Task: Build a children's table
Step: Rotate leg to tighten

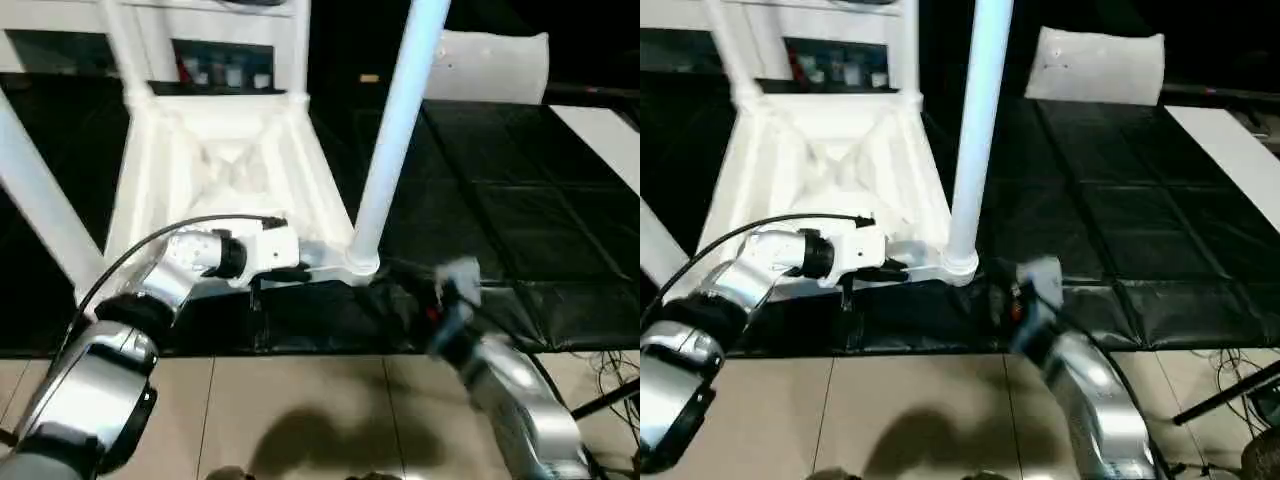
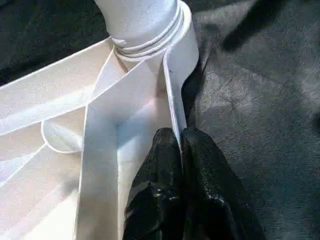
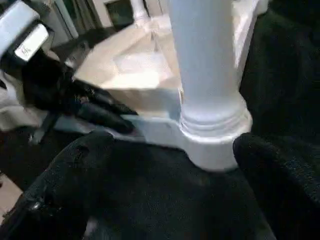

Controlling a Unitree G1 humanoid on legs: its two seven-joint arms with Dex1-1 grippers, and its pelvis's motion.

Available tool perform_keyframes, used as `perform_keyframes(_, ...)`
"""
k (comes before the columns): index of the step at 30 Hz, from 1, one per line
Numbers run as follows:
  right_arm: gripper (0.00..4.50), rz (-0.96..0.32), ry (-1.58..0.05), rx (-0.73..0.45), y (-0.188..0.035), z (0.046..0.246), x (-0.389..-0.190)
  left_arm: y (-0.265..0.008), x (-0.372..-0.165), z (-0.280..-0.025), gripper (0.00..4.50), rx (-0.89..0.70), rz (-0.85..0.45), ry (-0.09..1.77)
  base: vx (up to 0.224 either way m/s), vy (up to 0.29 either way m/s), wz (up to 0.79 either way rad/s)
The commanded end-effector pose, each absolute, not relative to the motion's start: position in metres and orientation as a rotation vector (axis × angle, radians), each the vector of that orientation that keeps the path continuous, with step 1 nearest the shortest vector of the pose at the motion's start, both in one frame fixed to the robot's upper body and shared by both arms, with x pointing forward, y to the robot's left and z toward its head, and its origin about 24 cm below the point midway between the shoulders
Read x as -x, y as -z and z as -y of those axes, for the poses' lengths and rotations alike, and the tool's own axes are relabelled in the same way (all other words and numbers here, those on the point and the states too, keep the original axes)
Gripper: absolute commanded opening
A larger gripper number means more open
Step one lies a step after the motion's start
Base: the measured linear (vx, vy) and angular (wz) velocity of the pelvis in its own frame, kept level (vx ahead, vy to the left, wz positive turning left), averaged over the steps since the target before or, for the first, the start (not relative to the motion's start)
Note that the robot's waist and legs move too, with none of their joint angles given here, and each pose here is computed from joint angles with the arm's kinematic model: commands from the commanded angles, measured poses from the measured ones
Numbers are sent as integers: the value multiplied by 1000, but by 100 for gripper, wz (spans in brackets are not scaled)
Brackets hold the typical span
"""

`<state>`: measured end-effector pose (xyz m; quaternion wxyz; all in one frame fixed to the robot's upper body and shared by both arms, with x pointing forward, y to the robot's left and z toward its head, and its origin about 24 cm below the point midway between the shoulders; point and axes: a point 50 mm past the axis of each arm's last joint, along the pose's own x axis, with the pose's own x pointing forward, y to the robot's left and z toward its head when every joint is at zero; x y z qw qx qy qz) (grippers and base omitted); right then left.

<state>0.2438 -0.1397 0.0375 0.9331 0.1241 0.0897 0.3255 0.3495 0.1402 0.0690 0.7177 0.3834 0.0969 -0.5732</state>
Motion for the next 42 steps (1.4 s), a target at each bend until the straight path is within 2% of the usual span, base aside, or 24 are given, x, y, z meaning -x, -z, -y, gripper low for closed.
perform_keyframes(1, 446, -150, -625, -233, -47, 146, -244, -80, -356, -134, 0, -854, -130, 1208, 0, 0, 0)
perform_keyframes(3, 450, -145, -616, -233, -48, 147, -244, -83, -358, -135, 44, -810, -93, 1177, 0, 0, 0)
perform_keyframes(4, 450, -142, -613, -229, -51, 149, -241, -89, -355, -136, 44, -610, -9, 1147, 0, 0, 0)
perform_keyframes(7, 450, -132, -609, -215, -55, 150, -239, -92, -353, -138, 64, -464, 68, 1105, 0, 0, 0)
perform_keyframes(8, 450, -118, -582, -206, -58, 152, -240, -92, -349, -143, 78, -344, 97, 1037, 0, 0, 0)
perform_keyframes(10, 450, -113, -550, -195, -60, 153, -241, -89, -347, -146, 91, -264, 89, 957, 0, 0, 0)
perform_keyframes(13, 450, -121, -450, -134, -61, 158, -244, -83, -342, -152, 111, -91, 63, 734, 0, 0, 0)
perform_keyframes(15, 450, -174, -417, -156, -59, 159, -242, -76, -324, -157, 121, -2, 38, 583, 0, 0, 0)
perform_keyframes(18, 450, -155, -418, -139, -62, 158, -239, -75, -311, -158, 121, -7, 61, 541, 0, 0, 0)
perform_keyframes(19, 450, -155, -400, -119, -61, 157, -235, -72, -297, -161, 121, -6, 66, 463, 0, 0, 0)
perform_keyframes(20, 450, -155, -400, -119, -61, 157, -235, -72, -297, -161, 121, -6, 66, 463, 0, 0, 0)
perform_keyframes(21, 450, -164, -372, -109, -58, 158, -232, -73, -282, -163, 121, 3, 80, 395, 0, 0, 0)
perform_keyframes(22, 450, -167, -357, -110, -56, 158, -231, -74, -275, -163, 121, 8, 87, 382, 0, 0, 0)
perform_keyframes(25, 450, -173, -316, -120, -55, 159, -231, -76, -264, -163, 121, 6, 41, 331, 0, 0, 0)
perform_keyframes(28, 450, -176, -276, -144, -55, 162, -235, -73, -257, -162, 121, -1, 1, 302, 0, 0, 0)
perform_keyframes(35, 450, -164, -274, -131, -57, 162, -238, -77, -256, -157, 121, -6, -27, 287, 68, 9, -8)
perform_keyframes(42, 450, -162, -292, -126, -59, 163, -237, -78, -253, -156, 121, -4, -39, 284, 173, 1, 5)
